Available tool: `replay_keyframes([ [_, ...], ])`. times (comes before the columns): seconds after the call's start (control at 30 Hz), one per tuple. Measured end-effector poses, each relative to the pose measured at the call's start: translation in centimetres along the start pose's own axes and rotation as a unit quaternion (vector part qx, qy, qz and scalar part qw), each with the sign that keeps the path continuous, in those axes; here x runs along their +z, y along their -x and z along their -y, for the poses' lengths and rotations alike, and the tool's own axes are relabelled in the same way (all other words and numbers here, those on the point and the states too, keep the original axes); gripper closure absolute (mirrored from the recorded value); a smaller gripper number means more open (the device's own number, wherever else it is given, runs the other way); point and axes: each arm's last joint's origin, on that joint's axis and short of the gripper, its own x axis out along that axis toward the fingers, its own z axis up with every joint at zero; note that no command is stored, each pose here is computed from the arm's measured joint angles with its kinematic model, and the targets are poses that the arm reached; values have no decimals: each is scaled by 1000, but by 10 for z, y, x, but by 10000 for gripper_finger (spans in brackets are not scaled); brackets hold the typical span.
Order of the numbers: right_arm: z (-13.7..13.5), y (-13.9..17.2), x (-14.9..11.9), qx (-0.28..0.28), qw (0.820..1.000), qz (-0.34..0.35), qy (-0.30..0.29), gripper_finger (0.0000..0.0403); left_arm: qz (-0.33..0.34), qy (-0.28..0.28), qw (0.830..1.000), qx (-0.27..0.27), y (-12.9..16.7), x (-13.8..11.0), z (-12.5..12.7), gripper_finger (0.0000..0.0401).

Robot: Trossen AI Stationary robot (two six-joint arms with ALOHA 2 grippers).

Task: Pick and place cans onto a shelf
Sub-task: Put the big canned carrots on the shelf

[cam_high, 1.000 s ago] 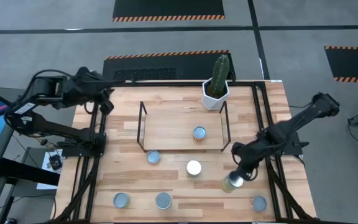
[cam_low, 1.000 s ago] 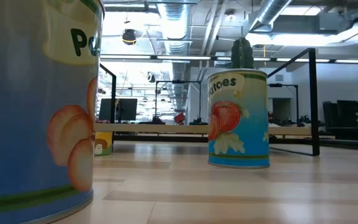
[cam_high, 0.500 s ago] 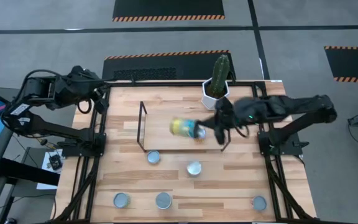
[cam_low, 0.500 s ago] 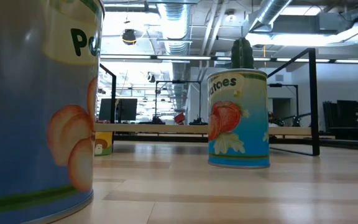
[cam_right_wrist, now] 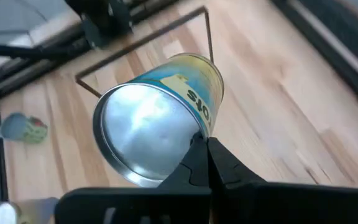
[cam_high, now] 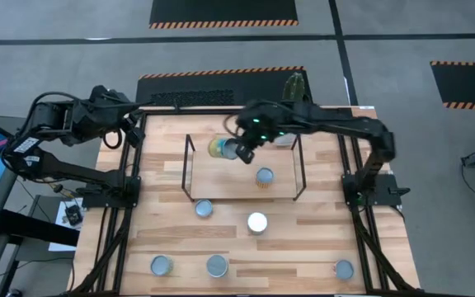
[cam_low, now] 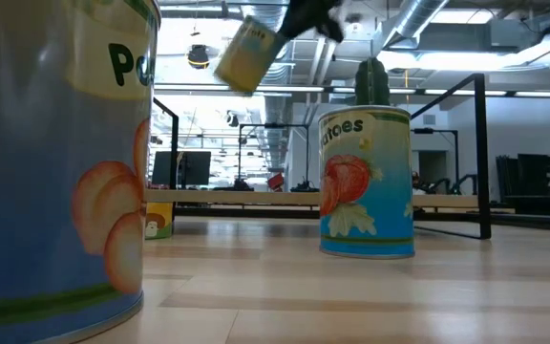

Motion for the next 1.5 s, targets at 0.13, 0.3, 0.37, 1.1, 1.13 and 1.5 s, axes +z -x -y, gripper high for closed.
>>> replay_keyframes([
  [0.13,3,-28,13,29,999,-33,7,403,0,1,1000,0,0,0,0,315],
  [0.3,6,-55,18,31,996,-81,0,403,0,12,1000,0,0,0,0,315],
  [0.37,9,-65,16,21,994,-106,-5,403,0,14,1000,0,0,0,0,314],
  [1.1,23,-98,-9,-44,965,-249,-74,403,-28,-5,1000,6,-23,13,22,315],
  [1.13,22,-99,-11,-44,964,-252,-73,403,-31,-8,999,8,-25,14,24,315],
  [1.5,21,-103,-15,-48,961,-262,-73,360,-42,-18,999,10,-31,16,29,315],
])
